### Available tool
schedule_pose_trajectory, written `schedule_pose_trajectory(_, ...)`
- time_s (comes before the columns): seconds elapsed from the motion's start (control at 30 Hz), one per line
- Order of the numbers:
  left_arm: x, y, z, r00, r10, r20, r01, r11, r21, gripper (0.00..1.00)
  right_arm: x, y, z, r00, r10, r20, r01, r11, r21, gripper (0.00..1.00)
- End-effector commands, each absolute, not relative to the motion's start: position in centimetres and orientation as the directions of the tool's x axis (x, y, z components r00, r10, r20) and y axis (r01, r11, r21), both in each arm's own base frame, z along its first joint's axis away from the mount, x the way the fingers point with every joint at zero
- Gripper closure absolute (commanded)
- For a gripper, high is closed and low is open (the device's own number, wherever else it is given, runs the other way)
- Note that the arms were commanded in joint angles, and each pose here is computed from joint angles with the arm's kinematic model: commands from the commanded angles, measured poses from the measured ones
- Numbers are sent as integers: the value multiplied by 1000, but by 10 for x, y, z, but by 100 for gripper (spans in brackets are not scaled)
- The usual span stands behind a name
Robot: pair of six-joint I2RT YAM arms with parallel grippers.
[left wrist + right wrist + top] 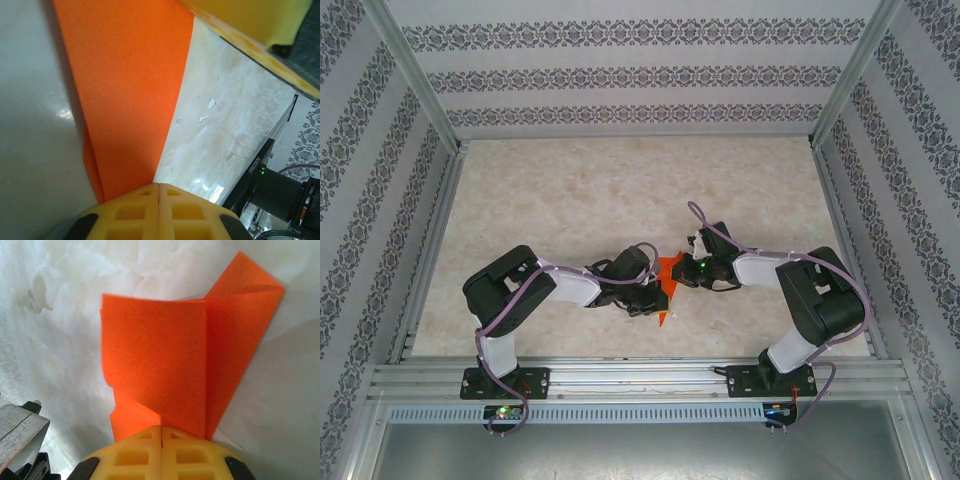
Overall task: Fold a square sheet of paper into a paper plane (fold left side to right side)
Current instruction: Fold the wing for the fifth time at the center of the table.
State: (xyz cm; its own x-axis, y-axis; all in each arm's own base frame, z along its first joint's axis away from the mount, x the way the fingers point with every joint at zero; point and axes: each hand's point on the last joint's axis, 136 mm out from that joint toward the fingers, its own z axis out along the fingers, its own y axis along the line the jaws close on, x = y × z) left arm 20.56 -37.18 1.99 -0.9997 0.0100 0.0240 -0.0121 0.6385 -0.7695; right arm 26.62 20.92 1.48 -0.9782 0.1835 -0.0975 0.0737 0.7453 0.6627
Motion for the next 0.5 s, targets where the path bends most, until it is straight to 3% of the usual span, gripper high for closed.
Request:
schedule_pose_trajectory(0.0,189,-360,-10,-997,5,80,-53,707,-705,100,259,208,22,-982,154,-105,52,766,640,100)
schedule_pose_trajectory(0.2,188,-350,-20,-997,-10,77,-59,744,-666,100,268,210,55,-965,151,-213,-35,734,678,100)
schedule_pose_trajectory(0.47,188,-349,-22,-997,-5,78,-55,756,-652,100,254,219,51,-965,133,-227,-72,695,715,100)
